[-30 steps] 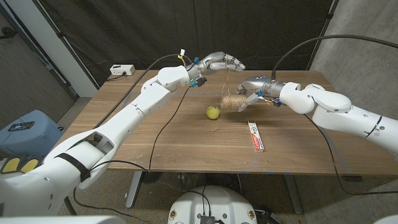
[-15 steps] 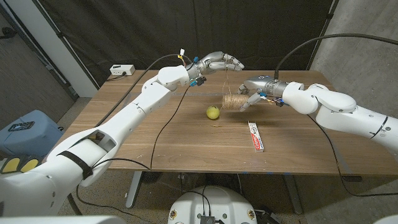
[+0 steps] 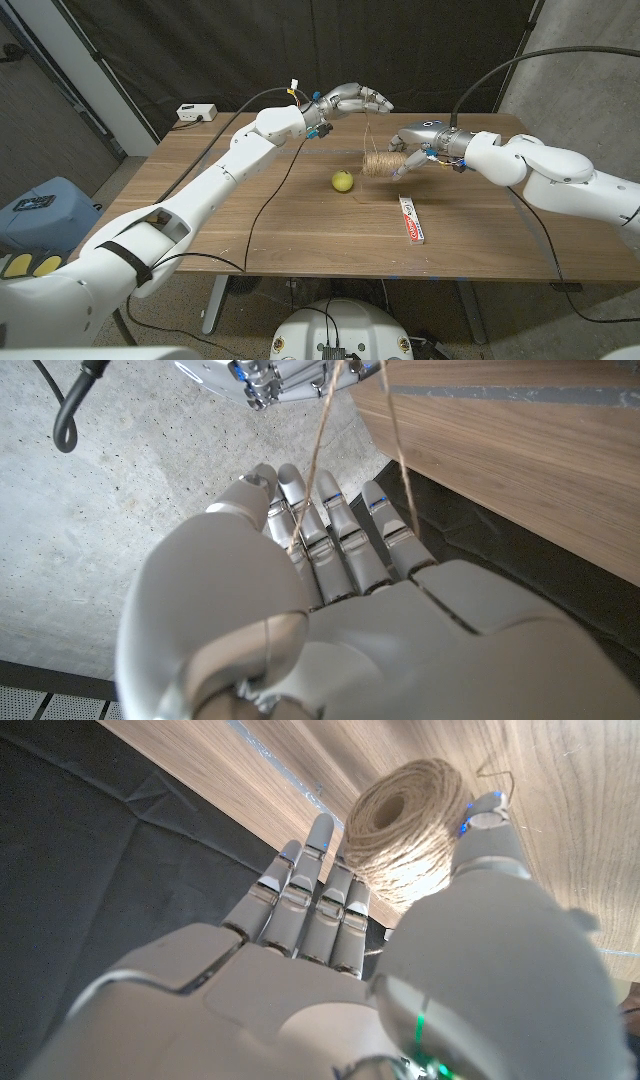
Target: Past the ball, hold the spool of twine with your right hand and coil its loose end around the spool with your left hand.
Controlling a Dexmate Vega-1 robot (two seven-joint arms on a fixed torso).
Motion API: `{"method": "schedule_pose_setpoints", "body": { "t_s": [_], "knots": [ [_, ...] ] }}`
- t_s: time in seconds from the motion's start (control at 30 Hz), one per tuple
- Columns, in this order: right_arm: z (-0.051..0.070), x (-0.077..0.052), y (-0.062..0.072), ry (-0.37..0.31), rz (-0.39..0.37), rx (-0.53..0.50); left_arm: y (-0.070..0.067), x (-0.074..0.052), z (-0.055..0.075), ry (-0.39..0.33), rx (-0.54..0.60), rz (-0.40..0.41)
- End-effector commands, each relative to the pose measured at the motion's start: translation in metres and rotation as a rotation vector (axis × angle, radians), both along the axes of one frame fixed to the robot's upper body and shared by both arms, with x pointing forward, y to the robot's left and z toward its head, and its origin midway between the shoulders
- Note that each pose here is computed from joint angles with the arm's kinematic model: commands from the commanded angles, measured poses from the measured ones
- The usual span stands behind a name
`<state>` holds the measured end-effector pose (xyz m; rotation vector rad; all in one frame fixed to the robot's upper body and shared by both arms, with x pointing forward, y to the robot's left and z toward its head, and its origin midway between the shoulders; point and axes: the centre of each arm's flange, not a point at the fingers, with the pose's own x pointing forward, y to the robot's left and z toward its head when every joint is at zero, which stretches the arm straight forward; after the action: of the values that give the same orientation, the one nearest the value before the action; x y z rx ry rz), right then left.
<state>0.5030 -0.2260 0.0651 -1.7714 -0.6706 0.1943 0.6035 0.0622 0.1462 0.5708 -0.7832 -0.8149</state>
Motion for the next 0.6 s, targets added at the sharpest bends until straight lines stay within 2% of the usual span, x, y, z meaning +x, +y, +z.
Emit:
{"method": "schedule_pose_setpoints", "body": {
  "t_s": [0.03,0.6],
  "knots": [
    [-0.001,-0.019,-0.001,-0.011,0.03,-0.001,-0.004,-0.001,-0.002,0.001,0.001,-0.01],
    [0.005,-0.037,0.006,-0.023,0.119,0.022,-0.002,-0.002,-0.001,-0.002,0.002,0.002]
  ]
}}
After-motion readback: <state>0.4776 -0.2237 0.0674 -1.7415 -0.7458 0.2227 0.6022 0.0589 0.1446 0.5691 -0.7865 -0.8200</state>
